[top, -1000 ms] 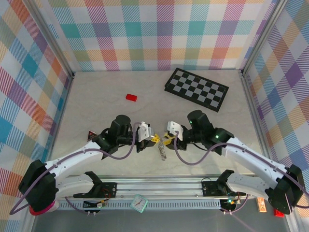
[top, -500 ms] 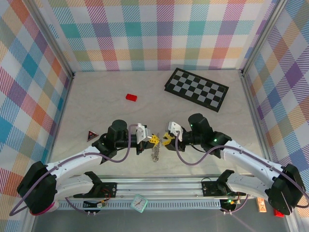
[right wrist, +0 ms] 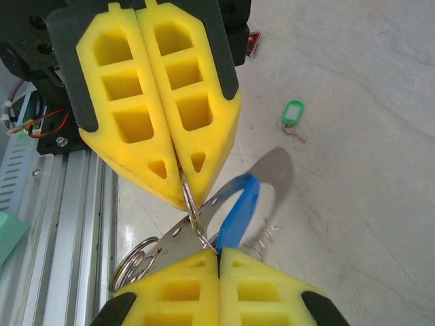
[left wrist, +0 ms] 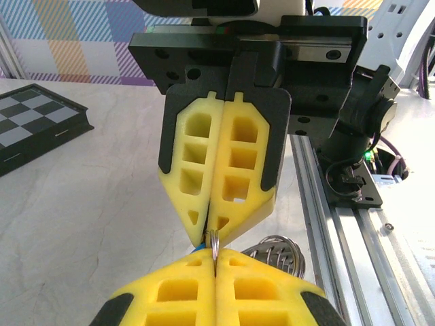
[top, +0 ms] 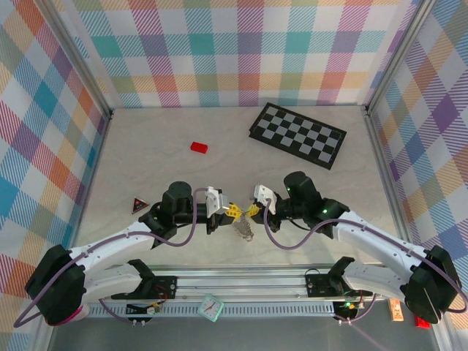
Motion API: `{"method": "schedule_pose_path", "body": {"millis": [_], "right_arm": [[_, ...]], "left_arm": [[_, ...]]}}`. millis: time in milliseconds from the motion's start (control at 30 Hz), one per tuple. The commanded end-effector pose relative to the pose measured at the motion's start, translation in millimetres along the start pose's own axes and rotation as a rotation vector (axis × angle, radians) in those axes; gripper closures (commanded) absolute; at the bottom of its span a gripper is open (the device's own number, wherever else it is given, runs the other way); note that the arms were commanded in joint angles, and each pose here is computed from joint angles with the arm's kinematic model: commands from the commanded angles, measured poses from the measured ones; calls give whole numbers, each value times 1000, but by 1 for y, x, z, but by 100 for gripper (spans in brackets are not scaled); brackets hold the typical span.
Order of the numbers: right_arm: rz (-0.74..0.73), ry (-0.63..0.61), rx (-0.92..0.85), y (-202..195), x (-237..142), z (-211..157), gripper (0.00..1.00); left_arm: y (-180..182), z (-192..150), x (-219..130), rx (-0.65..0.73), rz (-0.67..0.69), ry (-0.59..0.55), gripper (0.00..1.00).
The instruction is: Put the keys on the keyring
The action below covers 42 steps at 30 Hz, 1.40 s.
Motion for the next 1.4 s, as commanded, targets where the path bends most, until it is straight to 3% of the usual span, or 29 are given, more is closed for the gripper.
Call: {"method": "schedule_pose_path", "body": {"millis": [0, 267, 533, 733, 1133, 1200, 1367], "right_arm": [[-1, -2, -19, 1, -2, 6, 100], [79, -7, -6, 0, 11, 17, 100], [17, -57, -10, 4, -4, 7, 72], [26, -92, -3, 10, -10, 9, 67], [60, -138, 11, 6, -1, 19, 72], [69, -143, 15, 5, 2, 20, 76], [88, -150, 11, 6, 3, 24, 99]], "left_arm": [[-3, 18, -3, 55, -22, -80, 100], [-1, 20, -2, 59, -15, -90, 100], [-2, 15, -4, 50, 6, -83, 100], [-3, 15, -2, 40, -5, -101, 100], [-3, 19, -1, 34, -19, -141, 100], [-2, 20, 0, 33, -17, -151, 100], [0, 19, 1, 15, -7, -158, 100]]}}
Point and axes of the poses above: each hand's point on the last joint's axis, 136 mm out from that joint toward the fingers, its own x axis out along the fingers, its own y axis along the line the jaws close on, z = x × y, the point moved 5 cm from there along -x, back along the fingers, and after that the axes turned 11 degrees about x, right-handed, at the moved point
